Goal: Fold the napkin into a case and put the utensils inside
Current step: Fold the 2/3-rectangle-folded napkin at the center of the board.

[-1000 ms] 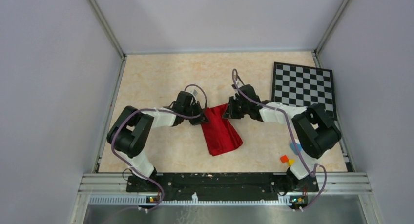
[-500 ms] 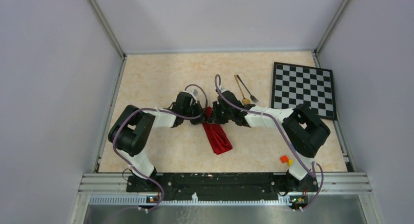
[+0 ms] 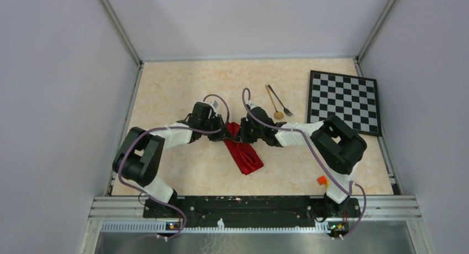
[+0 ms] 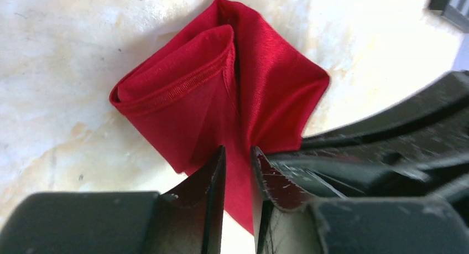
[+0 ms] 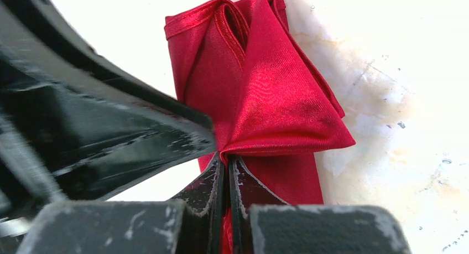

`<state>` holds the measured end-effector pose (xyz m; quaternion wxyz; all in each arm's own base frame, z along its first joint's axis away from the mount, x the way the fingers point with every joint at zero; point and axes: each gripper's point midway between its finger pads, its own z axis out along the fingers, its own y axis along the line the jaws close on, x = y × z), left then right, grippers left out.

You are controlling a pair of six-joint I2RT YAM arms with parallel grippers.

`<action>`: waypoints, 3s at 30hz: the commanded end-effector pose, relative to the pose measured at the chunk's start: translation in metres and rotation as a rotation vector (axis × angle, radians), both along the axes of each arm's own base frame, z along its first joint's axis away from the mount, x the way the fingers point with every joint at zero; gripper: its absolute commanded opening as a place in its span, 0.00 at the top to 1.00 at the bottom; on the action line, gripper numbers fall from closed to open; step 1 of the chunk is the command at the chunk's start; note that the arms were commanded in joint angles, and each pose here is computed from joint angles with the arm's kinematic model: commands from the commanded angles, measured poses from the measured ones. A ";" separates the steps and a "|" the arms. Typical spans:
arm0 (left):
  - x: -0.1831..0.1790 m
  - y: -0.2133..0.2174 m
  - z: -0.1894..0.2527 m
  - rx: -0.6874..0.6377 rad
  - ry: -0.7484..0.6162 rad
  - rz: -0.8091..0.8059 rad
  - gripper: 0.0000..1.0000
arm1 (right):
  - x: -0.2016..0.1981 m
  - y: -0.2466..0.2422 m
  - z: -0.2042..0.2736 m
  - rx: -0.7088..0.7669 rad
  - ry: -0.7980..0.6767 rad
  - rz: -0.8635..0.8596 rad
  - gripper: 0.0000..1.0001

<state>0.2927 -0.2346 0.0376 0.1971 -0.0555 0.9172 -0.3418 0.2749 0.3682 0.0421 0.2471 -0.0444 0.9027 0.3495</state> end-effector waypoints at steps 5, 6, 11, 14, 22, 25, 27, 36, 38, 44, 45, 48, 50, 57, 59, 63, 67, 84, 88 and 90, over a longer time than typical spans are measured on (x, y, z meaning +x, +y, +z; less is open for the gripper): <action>0.013 0.025 0.051 -0.037 -0.078 0.028 0.71 | 0.007 0.007 0.001 -0.006 -0.067 0.026 1.00; 0.015 0.029 0.048 -0.040 -0.065 0.036 0.73 | 0.007 0.007 0.000 -0.020 -0.079 0.030 1.00; 0.020 0.027 0.051 -0.096 -0.047 0.031 0.73 | 0.000 0.012 -0.011 -0.101 -0.121 0.066 1.00; 0.020 0.029 0.055 -0.089 -0.058 0.039 0.71 | -0.006 0.017 -0.017 -0.164 -0.154 0.103 1.00; 0.029 0.071 0.035 -0.024 -0.001 0.220 0.73 | -0.003 -0.003 -0.028 -0.493 -0.264 0.101 1.00; 0.032 0.093 0.032 -0.057 0.027 0.295 0.74 | -0.001 -0.007 -0.026 -0.625 -0.352 0.124 1.00; 0.031 0.106 0.033 -0.101 0.038 0.340 0.74 | -0.001 -0.005 -0.025 -0.712 -0.427 0.147 0.98; 0.021 0.162 0.030 -0.122 0.069 0.451 0.74 | -0.006 0.021 -0.027 -0.971 -0.651 0.329 0.98; 0.019 0.169 0.031 -0.118 0.065 0.464 0.73 | -0.007 0.023 -0.029 -1.022 -0.682 0.372 0.98; 0.015 0.169 0.029 -0.119 0.071 0.451 0.74 | -0.010 0.025 -0.030 -1.110 -0.705 0.474 0.90; 0.015 0.169 0.029 -0.119 0.068 0.449 0.74 | -0.011 0.027 -0.027 -1.108 -0.713 0.481 0.88; 0.013 0.169 0.028 -0.113 0.067 0.450 0.74 | -0.014 0.037 -0.017 -1.084 -0.741 0.528 0.83; 0.013 0.170 0.028 -0.113 0.064 0.452 0.74 | -0.017 0.044 -0.014 -1.084 -0.772 0.582 0.79; 0.015 0.173 0.029 -0.104 0.058 0.457 0.74 | -0.028 0.067 0.006 -1.000 -0.868 0.710 0.57; 0.016 0.175 0.030 -0.101 0.057 0.458 0.74 | -0.032 0.076 0.022 -0.921 -0.888 0.714 0.48; 0.018 0.177 0.035 -0.095 0.047 0.452 0.74 | -0.043 0.090 0.058 -0.735 -0.899 0.697 0.36; 0.018 0.176 0.041 -0.089 0.029 0.427 0.73 | -0.049 0.090 0.088 -0.511 -0.829 0.640 0.34; -0.027 0.139 0.015 -0.079 0.155 0.393 0.67 | -0.017 0.060 0.088 0.219 -0.241 0.403 0.62; -0.024 0.124 -0.008 -0.027 0.205 0.358 0.76 | -0.022 0.038 0.065 0.207 -0.177 0.357 0.74; -0.021 0.121 -0.015 -0.024 0.214 0.353 0.77 | -0.033 0.027 0.056 0.195 -0.159 0.355 0.75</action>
